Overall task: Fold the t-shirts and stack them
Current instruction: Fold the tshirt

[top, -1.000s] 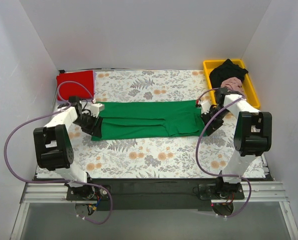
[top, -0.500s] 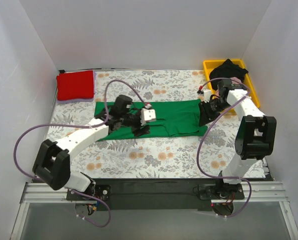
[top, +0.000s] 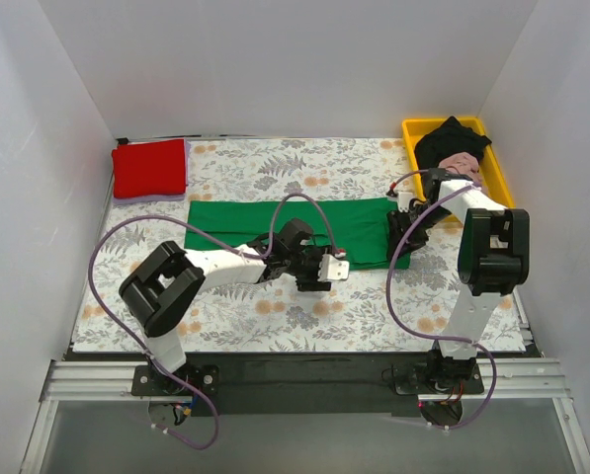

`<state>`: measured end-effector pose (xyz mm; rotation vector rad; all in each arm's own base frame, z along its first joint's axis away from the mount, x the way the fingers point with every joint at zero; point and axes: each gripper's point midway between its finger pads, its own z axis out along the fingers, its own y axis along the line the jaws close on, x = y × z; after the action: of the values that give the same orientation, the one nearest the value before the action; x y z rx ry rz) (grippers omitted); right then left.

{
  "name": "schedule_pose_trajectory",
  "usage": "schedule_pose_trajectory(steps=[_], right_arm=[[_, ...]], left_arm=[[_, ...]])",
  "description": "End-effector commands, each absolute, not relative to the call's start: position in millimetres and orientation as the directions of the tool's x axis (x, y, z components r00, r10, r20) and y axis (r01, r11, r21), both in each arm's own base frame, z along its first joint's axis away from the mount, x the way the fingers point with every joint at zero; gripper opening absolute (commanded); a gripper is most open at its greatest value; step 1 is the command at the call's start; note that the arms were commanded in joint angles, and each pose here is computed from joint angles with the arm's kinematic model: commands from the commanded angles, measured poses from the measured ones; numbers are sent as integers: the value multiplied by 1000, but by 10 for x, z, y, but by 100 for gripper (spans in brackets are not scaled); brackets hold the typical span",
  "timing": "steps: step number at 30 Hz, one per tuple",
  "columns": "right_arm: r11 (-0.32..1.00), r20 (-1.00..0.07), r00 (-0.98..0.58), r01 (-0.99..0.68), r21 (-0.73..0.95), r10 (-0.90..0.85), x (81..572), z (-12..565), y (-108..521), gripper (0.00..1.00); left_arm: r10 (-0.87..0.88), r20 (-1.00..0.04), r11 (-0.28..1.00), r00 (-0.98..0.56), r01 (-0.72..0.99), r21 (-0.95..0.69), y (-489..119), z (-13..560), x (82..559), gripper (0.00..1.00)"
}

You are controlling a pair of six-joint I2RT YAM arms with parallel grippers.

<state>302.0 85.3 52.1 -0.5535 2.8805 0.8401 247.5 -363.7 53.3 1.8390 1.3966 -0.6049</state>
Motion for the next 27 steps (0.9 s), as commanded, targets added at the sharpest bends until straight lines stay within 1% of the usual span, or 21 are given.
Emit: schedule_pose_trajectory(steps=[1, 4, 8, 9, 12, 15, 17, 18, 21, 23, 25, 27], right_arm=[[774, -187, -937, -349, 529, -295, 3048, 478, 894, 46], [767, -183, -939, -343, 543, -291, 3050, 454, 915, 42], [766, -175, -941, -337, 548, -289, 3023, 447, 920, 35], [765, -176, -941, -337, 549, -288, 3020, 454, 923, 33], [761, -173, -944, -330, 558, -282, 3012, 461, 938, 30], [761, -174, -944, -330, 559, -281, 3006, 474, 941, 27], [762, -174, -943, -331, 556, -283, 3008, 474, 936, 25], [763, -173, -944, -330, 555, -283, 3007, 469, 934, 22], [762, -174, -944, -330, 558, -281, 3024, 474, 939, 17], [760, -176, -944, -329, 561, -279, 3038, 482, 947, 15], [760, -176, -944, -329, 561, -279, 3043, 485, 947, 14], [759, -177, -944, -330, 561, -280, 3044, 488, 946, 11]], left_arm=[[556, -729, -134, 399, 909, 395, -3797, 703, 2662, 55], [544, -710, -150, 447, 884, 442, -3821, 623, 2677, 55], [516, -693, -127, 504, 845, 519, -3911, 646, 2781, 55], [512, -690, -126, 512, 839, 529, -3926, 648, 2799, 54], [499, -669, -157, 551, 817, 555, -3950, 589, 2799, 53], [476, -663, -169, 578, 800, 576, -4014, 589, 2801, 50], [474, -661, -181, 583, 798, 575, -4042, 546, 2791, 44], [472, -654, -183, 591, 791, 584, -4054, 556, 2816, 42], [470, -645, -201, 603, 784, 587, -4067, 506, 2802, 29], [468, -643, -202, 606, 782, 590, -4078, 506, 2812, 25], [472, -638, -199, 609, 778, 596, -4091, 511, 2841, 25], [479, -633, -194, 608, 777, 599, -4089, 490, 2870, 23]])
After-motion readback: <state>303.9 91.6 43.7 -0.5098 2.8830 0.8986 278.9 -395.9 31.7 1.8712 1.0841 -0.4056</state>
